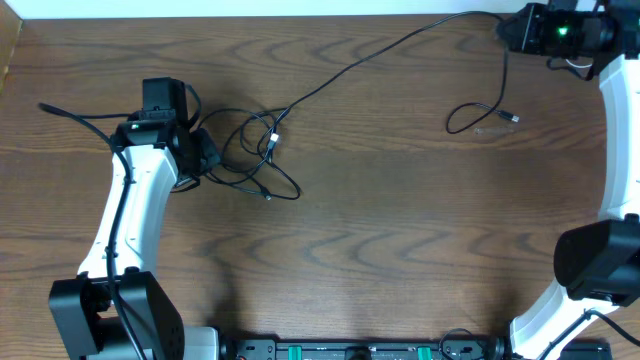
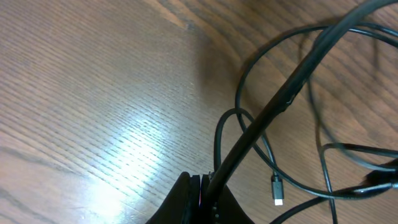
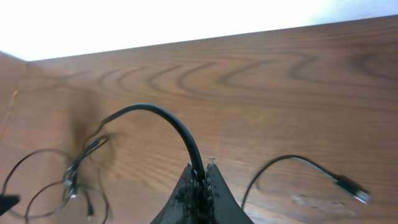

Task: Untangle cables
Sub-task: 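Pull the black cable with the right gripper toward the back right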

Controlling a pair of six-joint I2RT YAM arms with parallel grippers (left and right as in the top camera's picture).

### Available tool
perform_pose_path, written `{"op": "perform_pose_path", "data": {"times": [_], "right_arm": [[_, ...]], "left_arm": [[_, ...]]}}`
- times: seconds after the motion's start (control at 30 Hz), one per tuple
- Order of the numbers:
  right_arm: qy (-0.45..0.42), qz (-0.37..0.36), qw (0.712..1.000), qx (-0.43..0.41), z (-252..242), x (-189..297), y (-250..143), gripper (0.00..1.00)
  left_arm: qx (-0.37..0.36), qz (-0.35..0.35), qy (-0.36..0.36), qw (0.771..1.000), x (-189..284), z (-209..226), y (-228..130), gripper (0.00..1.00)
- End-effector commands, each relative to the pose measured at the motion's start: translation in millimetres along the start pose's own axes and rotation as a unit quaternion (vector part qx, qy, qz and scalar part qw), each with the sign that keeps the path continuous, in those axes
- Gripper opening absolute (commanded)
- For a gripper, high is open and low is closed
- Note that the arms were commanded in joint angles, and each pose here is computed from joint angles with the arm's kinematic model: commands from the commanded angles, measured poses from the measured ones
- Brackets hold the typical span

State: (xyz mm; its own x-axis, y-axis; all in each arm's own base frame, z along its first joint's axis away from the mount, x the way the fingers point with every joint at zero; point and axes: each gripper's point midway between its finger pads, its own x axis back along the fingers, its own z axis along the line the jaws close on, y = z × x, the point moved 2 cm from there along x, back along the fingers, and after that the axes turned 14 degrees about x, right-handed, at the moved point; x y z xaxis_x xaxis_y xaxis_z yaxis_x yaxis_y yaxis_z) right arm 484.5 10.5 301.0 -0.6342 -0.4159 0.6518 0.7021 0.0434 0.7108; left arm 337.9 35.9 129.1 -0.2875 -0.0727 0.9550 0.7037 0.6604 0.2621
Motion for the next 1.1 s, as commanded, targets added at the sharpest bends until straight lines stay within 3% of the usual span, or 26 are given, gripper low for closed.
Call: {"op": "perform_pose_path", "data": {"times": [0.0,0.27,0.7,0.87,1.07], "right_arm": [[-0.051,-0.028,0.998,-0.010,-9.9,26.3,13.1,0.01],[-0.077,-0.017,0.997,-0.024,-12.9,24.1,9.3,0.01],[-0.025,0.038,0.997,0.058,73.4,-10.6,-5.5,0.01],[-0.039,0.009,0.998,0.053,71.3,20.5,7.7,0.01],[-0.107,-0.063,0.991,0.039,46.8,103.3,26.3,0.01]], "left_arm": [[-0.006,-0.012,0.008,1.000,4.1,1.4,8.1,0.08],[-0.006,-0.012,0.008,1.000,4.1,1.4,8.1,0.08],[-0.006,-0.010,0.004,1.000,4.1,0.0,7.7,0.08],[-0.005,-0.011,0.004,1.000,4.1,-0.1,7.9,0.08],[-0.005,-0.011,0.004,1.000,4.1,-0.2,8.0,0.08]]}}
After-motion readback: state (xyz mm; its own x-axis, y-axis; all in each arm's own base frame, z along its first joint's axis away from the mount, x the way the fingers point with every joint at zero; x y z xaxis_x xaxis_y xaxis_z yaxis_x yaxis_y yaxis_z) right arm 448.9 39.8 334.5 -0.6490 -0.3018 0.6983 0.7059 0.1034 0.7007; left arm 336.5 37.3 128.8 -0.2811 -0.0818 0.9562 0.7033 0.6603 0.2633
